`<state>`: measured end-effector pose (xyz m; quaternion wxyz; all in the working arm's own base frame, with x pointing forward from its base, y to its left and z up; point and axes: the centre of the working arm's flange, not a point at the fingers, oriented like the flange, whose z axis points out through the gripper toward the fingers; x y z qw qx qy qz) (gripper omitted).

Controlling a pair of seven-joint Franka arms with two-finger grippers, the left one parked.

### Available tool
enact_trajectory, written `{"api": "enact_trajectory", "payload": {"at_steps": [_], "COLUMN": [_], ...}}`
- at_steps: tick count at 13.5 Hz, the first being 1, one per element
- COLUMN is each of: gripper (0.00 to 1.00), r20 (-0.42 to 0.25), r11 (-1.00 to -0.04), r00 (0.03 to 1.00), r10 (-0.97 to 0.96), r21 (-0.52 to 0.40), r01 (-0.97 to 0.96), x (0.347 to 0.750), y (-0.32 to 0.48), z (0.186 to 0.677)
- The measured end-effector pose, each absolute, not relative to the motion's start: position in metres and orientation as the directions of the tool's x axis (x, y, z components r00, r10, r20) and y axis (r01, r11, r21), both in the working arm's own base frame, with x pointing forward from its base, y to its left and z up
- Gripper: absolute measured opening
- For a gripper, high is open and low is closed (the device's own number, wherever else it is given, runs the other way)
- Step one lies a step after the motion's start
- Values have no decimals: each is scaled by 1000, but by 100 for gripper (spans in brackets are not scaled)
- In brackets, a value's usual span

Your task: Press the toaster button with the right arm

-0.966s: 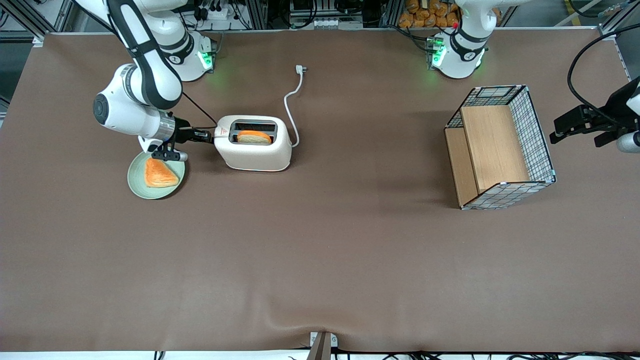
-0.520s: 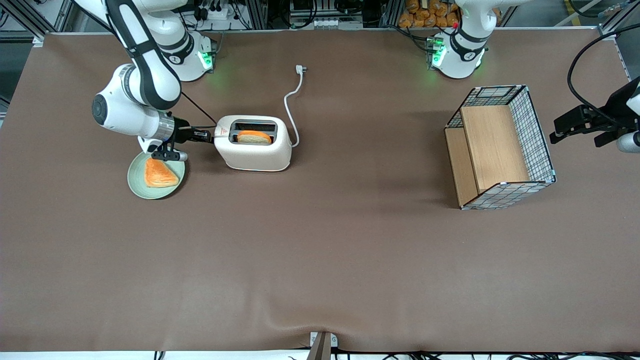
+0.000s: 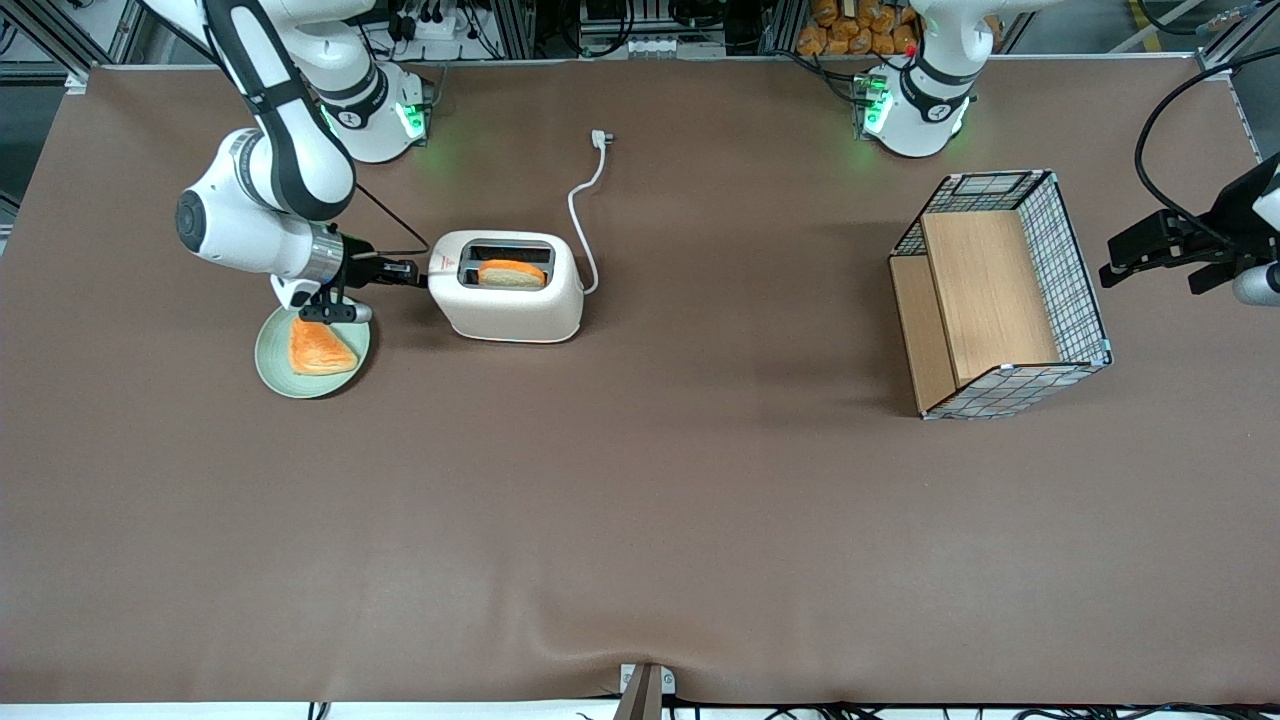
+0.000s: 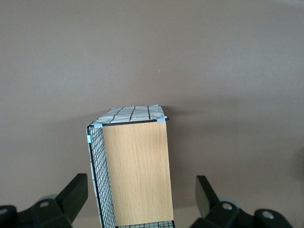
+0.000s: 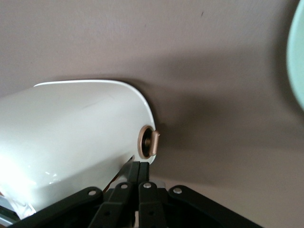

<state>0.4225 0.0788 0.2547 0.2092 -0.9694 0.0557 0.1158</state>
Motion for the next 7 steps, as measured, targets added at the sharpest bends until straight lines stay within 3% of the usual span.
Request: {"api": "enact_trajectory", "payload": {"at_steps": [2,3,7], "gripper": [1,7,50], "r20": [-230,-221,-205], "r11": [-920,-926,-943], "r00": [973,975,978], "r10": [-33,-22,40], "r21": [-373,-364,-331], "r01": [-119,-104,-31], "x": [434,441,469], "y": [64,53,24], "z": [265,270,305]}}
